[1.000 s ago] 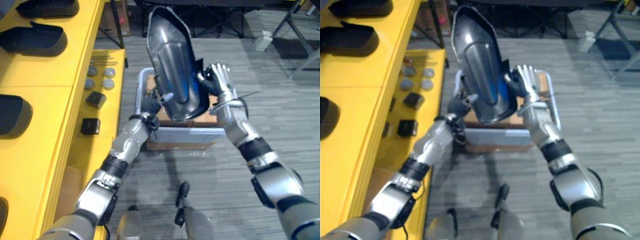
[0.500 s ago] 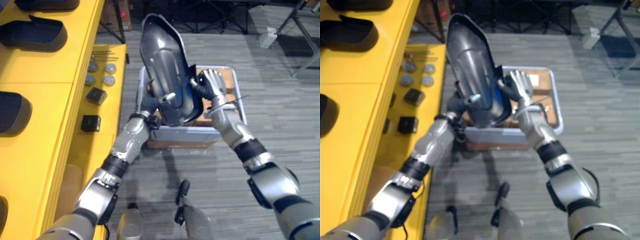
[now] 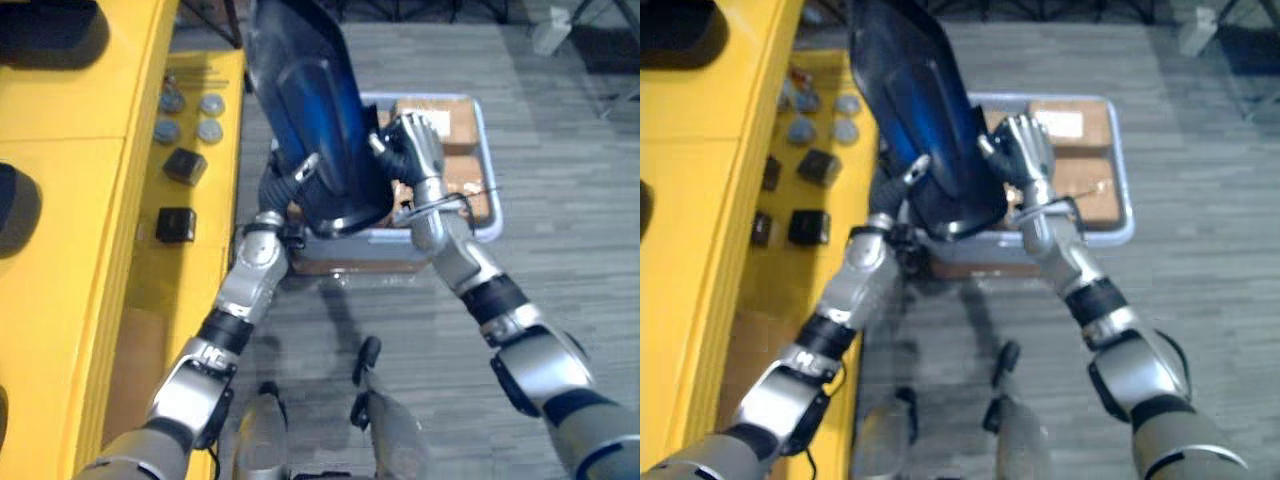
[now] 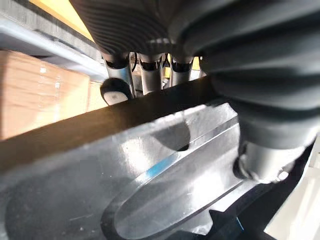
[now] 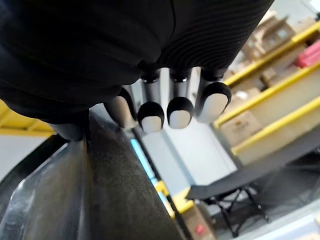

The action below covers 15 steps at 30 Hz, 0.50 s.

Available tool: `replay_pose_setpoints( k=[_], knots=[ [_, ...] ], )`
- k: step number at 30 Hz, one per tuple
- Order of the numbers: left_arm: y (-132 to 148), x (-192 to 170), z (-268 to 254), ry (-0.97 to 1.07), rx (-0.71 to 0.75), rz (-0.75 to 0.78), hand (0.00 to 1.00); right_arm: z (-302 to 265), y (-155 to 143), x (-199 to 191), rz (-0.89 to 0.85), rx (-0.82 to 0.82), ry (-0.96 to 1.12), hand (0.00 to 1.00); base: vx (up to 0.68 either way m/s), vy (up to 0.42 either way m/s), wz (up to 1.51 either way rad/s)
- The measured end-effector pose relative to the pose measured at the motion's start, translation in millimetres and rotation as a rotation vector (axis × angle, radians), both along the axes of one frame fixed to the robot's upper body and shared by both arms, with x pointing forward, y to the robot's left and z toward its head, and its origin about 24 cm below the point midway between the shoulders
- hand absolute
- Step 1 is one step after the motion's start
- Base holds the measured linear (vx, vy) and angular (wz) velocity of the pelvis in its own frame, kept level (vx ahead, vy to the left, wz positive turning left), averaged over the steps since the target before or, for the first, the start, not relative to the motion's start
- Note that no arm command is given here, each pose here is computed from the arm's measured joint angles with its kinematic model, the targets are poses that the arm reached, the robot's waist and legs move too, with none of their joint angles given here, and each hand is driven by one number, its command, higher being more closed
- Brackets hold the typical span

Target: Walk over and take plastic housings, then place them on the shelf

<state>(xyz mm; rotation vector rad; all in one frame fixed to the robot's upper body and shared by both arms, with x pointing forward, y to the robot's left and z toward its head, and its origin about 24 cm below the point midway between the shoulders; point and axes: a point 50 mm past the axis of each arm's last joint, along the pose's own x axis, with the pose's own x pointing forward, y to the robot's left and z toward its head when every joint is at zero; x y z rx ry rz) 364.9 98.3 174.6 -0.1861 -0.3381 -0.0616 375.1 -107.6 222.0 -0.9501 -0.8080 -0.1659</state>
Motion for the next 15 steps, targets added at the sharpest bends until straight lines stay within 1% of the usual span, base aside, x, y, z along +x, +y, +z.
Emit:
replay_pose_setpoints(
  k=[3, 4, 9, 12, 15],
  knots=[
    [-0.5, 0.6, 12.0, -0.044, -0.013, 0.03, 1.0, 8.5, 1.6, -0.4, 0.012, 0.025, -0.032, 1.0, 0.03, 0.002, -0.05],
    [-0.3, 0.6, 14.1, -0.056, -0.006, 0.039, 1.0, 10.5, 2.1, -0.5, 0.013, 0.027, -0.04, 0.0, 0.02, 0.022, -0.07],
    [-2.1, -0.6, 19.3, -0.076, -0.042, 0.09, 1.0, 15.8, 9.4, -4.3, 0.073, 0.089, -0.08, 0.0, 0.02, 0.013, -0.02],
    [-5.5, -4.3, 23.6, -0.119, -0.034, 0.14, 1.0, 17.4, 9.7, -5.8, 0.096, 0.126, -0.089, 0.0, 0.0, 0.0, 0.0],
    [-3.6, -10.8, 32.1, -0.185, -0.017, 0.23, 1.0, 22.4, 12.6, -9.7, 0.135, 0.168, -0.101, 0.0, -0.02, 0.003, -0.04]
  ],
)
